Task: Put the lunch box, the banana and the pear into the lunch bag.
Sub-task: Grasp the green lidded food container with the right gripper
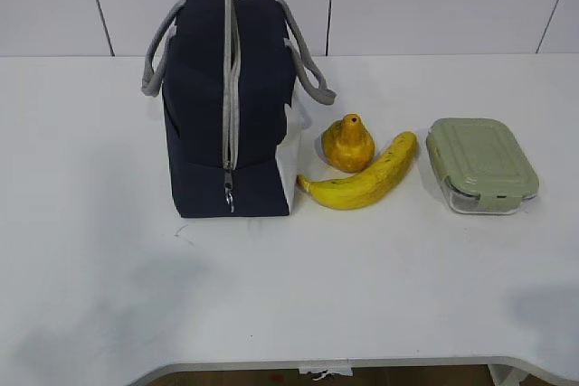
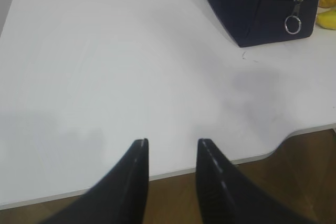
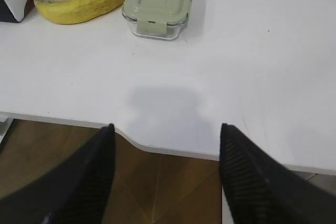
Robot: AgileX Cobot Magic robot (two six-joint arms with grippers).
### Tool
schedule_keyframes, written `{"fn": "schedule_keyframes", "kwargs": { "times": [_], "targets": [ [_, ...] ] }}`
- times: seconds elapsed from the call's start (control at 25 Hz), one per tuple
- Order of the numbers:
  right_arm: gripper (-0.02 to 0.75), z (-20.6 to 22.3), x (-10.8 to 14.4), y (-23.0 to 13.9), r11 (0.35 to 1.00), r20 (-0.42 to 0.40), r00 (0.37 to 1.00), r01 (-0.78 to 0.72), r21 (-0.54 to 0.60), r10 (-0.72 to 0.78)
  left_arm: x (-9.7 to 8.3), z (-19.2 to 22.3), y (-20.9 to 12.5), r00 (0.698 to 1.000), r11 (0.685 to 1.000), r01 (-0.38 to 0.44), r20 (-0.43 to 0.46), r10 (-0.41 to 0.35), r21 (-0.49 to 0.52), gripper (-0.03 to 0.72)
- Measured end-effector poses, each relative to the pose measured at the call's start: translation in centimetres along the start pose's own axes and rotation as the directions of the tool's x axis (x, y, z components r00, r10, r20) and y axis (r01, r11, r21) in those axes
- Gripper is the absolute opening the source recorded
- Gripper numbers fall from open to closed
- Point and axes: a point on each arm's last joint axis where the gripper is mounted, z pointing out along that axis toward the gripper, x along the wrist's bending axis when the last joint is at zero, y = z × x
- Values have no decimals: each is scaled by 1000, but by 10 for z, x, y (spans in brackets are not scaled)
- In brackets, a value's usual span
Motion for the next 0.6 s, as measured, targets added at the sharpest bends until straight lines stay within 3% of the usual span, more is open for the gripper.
{"fn": "schedule_keyframes", "kwargs": {
  "times": [0.6],
  "targets": [
    [486, 4, -1, 11, 1000, -2, 1000, 0, 25, 0, 0, 0, 0, 1000, 1000, 0, 0, 0, 0, 237]
  ]
}}
